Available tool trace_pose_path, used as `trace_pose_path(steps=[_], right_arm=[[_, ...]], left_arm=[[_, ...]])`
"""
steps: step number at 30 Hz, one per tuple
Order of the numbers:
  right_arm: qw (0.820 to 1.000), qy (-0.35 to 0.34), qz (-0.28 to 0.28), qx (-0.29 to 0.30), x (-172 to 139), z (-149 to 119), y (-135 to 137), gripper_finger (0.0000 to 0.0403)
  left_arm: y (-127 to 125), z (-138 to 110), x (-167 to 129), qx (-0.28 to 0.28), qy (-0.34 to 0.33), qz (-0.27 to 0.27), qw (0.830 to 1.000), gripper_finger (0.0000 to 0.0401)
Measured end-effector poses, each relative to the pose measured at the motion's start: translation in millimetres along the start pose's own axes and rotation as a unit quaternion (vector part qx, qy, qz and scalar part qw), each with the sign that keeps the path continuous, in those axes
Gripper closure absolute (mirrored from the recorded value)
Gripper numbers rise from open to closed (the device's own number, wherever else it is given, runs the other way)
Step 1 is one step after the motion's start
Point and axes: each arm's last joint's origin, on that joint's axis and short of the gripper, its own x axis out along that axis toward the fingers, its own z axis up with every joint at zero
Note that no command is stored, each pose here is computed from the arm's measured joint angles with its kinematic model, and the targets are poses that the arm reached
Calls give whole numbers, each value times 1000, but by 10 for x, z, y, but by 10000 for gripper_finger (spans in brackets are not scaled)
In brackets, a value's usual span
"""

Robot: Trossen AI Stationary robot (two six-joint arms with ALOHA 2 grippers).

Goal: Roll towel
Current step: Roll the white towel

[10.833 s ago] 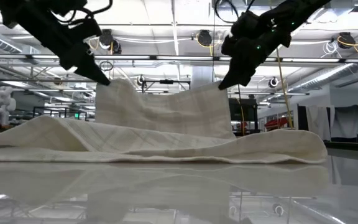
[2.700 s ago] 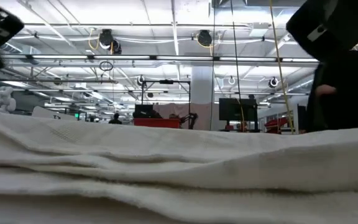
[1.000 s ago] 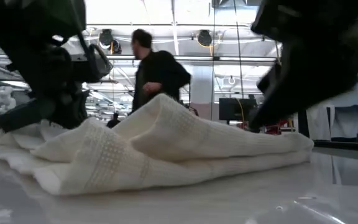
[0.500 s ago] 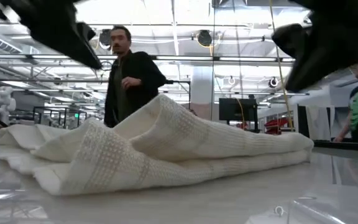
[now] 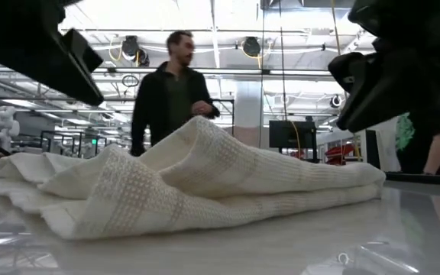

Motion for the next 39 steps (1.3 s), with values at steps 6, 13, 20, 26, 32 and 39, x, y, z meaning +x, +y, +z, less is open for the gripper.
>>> trace_pose_path(steps=[6,13,20,26,32,39], right_arm=[[1000,0,27,11,34,49,-82,397],[998,7,69,0,288,15,-129,401],[996,13,76,34,486,-54,-46,402],[987,25,92,126,546,-101,82,402],[974,-35,112,192,574,1,177,402],[972,-77,99,200,443,126,123,403]], left_arm=[[-84,-112,-59,-39,36,-17,998,379],[-22,-369,-36,-73,137,43,987,394],[89,-545,96,8,201,109,973,393],[279,-556,119,99,207,186,955,393],[545,-400,226,204,191,256,925,393],[776,-288,148,171,241,240,925,393]])
